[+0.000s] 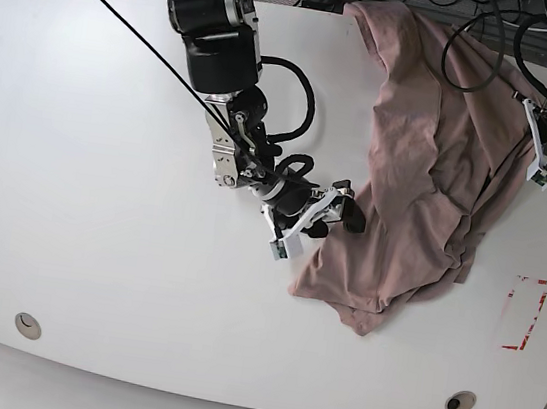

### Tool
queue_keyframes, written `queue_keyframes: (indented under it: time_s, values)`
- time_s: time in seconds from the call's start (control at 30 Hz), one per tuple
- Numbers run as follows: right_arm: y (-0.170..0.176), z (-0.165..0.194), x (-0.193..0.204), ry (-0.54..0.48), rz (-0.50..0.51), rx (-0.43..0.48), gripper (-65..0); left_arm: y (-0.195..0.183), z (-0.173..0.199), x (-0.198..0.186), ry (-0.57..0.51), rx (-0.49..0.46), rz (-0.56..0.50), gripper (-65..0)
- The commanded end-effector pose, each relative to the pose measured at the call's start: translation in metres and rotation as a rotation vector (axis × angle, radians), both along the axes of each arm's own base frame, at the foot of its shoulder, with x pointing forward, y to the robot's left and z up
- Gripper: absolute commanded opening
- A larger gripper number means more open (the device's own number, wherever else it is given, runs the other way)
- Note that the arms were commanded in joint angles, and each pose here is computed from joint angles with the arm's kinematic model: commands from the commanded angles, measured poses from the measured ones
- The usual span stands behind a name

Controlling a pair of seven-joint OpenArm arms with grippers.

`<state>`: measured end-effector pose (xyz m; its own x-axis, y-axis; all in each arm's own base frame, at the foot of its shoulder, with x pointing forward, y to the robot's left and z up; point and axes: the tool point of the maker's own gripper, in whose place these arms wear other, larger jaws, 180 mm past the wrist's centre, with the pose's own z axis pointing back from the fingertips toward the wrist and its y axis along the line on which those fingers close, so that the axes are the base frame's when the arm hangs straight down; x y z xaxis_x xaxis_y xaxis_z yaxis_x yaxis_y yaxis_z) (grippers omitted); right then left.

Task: Fold the T-shirt properly
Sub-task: 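Close the left gripper on the shirt fabric, then move the open right gripper onto the shirt fabric and grasp it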

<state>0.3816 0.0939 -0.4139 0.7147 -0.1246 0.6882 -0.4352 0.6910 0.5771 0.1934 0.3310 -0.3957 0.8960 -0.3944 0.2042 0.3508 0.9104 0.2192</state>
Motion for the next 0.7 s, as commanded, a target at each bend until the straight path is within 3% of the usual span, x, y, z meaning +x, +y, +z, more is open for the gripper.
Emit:
queue_keyframes:
  time_s: [0.0, 0.67]
  values:
    - [0.003, -0.007, -0.008, 0.054, 0.07, -0.059, -20.6, 0.006, 0.01, 0.006, -0.021, 0.026, -0.008, -63.5]
    - [0.004, -0.005, -0.022, 0.09, 0.141, -0.109, -20.6, 0.006, 0.011, 0.008, -0.026, 0.026, -0.009, -63.3]
